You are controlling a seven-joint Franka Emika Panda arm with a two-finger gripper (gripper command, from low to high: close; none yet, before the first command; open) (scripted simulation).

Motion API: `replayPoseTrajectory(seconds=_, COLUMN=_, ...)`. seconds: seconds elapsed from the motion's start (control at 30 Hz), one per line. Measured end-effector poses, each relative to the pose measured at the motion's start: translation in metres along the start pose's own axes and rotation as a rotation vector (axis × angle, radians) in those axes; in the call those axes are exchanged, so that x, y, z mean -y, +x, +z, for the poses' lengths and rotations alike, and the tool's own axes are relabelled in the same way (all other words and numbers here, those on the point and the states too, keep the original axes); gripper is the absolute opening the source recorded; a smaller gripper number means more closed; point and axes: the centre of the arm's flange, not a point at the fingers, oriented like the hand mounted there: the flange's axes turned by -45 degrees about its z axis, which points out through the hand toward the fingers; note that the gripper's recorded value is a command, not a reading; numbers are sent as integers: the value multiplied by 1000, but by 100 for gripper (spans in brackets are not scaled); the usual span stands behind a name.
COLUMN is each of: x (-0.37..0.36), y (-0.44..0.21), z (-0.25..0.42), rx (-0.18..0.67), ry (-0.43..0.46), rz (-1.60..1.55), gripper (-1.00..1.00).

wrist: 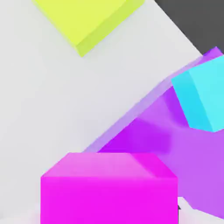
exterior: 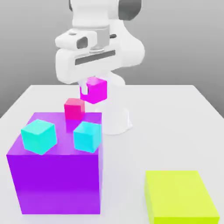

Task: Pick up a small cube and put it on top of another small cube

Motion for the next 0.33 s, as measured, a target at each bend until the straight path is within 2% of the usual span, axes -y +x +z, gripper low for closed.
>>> replayPoseTrajectory(seconds=0.13, x=-4, y=-20, z=32, rx=1, ry=2, rz=20, gripper=-100)
replayPoseTrajectory(seconds=0.17, x=-4, y=-21, z=46, rx=0, ry=3, rz=20, gripper=100)
replayPoseTrajectory(seconds=0.33, x=-4, y=-21, z=46, rx=0, ry=3, rz=20, gripper=100)
